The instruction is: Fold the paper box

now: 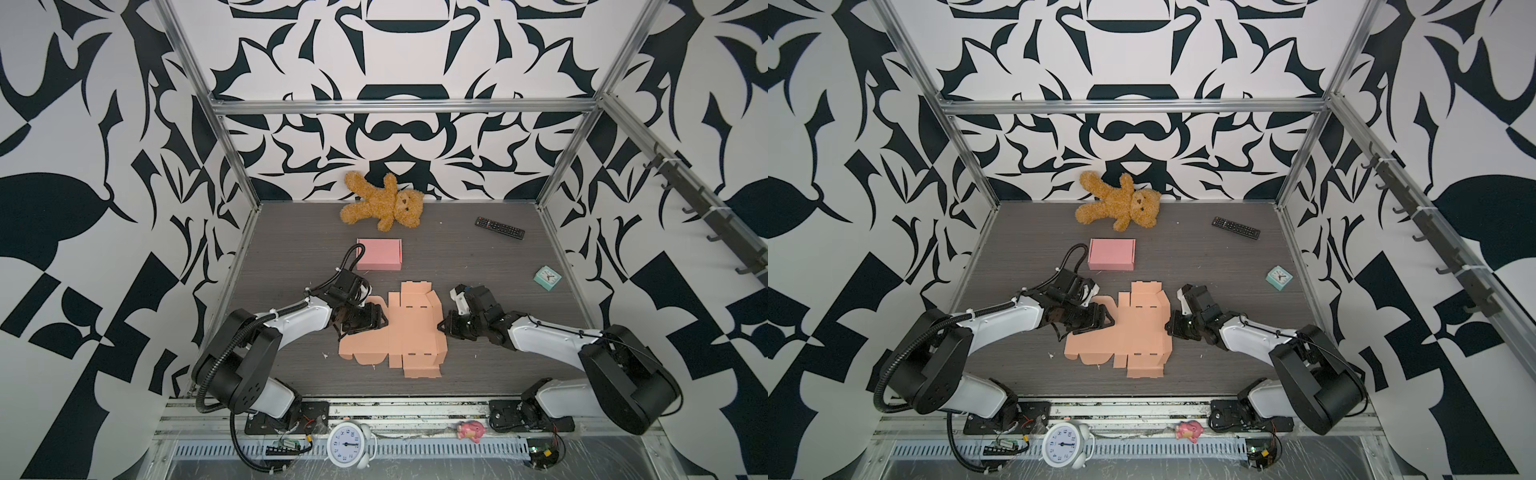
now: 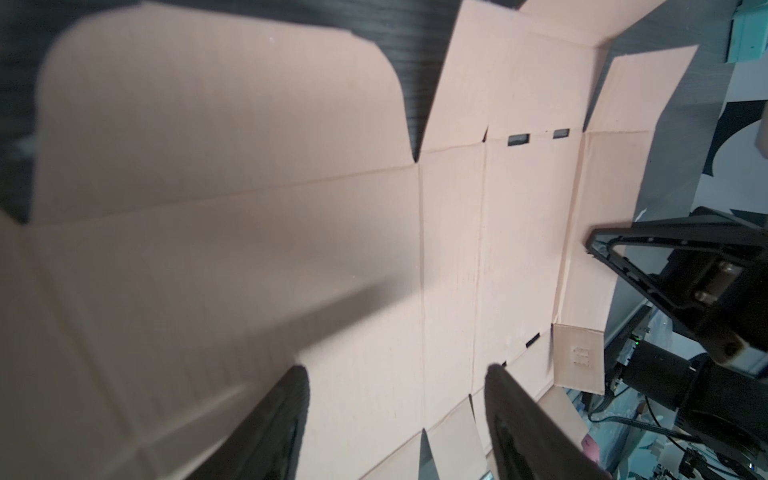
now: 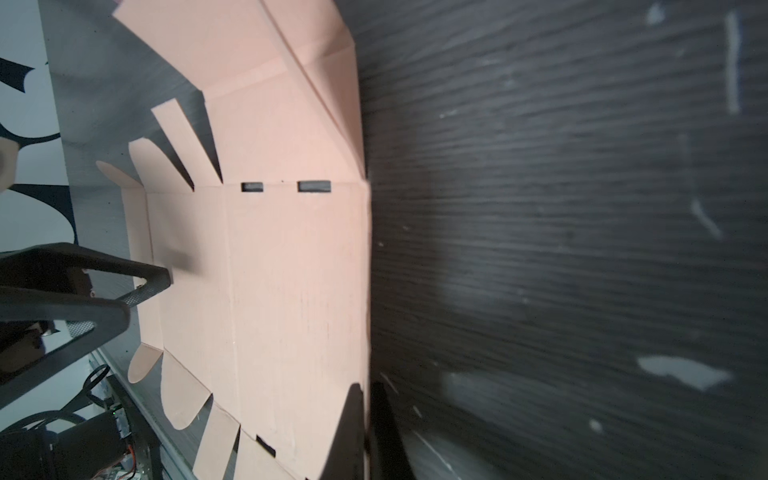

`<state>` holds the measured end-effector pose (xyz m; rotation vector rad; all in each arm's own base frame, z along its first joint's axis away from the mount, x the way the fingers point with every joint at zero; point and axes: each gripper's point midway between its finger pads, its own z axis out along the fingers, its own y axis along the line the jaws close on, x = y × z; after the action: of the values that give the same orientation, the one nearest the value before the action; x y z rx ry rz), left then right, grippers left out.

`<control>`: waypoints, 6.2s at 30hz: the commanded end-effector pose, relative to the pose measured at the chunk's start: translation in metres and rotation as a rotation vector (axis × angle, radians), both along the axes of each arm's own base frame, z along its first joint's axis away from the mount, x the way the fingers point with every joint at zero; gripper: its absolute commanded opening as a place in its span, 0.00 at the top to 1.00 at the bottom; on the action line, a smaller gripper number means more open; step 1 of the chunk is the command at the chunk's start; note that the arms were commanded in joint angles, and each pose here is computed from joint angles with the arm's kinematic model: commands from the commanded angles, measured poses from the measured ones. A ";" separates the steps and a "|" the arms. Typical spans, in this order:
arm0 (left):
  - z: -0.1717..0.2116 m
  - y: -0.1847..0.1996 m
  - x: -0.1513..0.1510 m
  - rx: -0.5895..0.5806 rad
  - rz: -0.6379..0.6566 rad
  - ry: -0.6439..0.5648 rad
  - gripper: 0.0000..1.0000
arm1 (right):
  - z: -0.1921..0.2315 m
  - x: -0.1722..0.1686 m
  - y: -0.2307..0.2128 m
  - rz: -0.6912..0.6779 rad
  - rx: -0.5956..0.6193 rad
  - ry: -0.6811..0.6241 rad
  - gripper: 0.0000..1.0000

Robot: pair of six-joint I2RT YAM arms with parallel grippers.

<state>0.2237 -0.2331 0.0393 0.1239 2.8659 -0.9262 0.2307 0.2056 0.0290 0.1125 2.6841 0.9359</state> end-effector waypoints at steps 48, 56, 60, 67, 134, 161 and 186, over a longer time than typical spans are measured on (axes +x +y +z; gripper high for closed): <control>0.018 -0.126 0.114 -0.089 -0.005 -0.121 1.00 | 0.037 -0.002 0.017 0.218 -0.005 -0.053 0.99; 0.031 -0.144 0.096 -0.131 -0.111 -0.145 1.00 | 0.036 -0.003 0.017 0.213 -0.001 -0.049 0.99; 0.031 -0.146 0.084 -0.129 -0.147 -0.134 1.00 | 0.034 -0.005 0.016 0.212 0.002 -0.044 0.99; 0.036 -0.145 0.068 -0.136 -0.181 -0.130 1.00 | 0.035 -0.005 0.014 0.206 -0.009 -0.048 0.99; 0.010 -0.043 0.048 -0.085 -0.104 -0.053 0.44 | 0.039 -0.004 0.009 0.232 -0.057 -0.076 1.00; 0.016 -0.054 0.007 -0.084 -0.153 -0.049 0.49 | 0.040 0.003 0.009 0.237 -0.083 -0.072 1.00; 0.057 -0.036 0.031 -0.272 -0.066 -0.108 0.52 | 0.074 0.002 -0.013 0.308 -0.670 -0.187 1.00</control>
<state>0.2544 -0.2713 0.0785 0.2259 2.6891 -1.1686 0.2218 0.2069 0.0886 -0.5071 2.7618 0.2750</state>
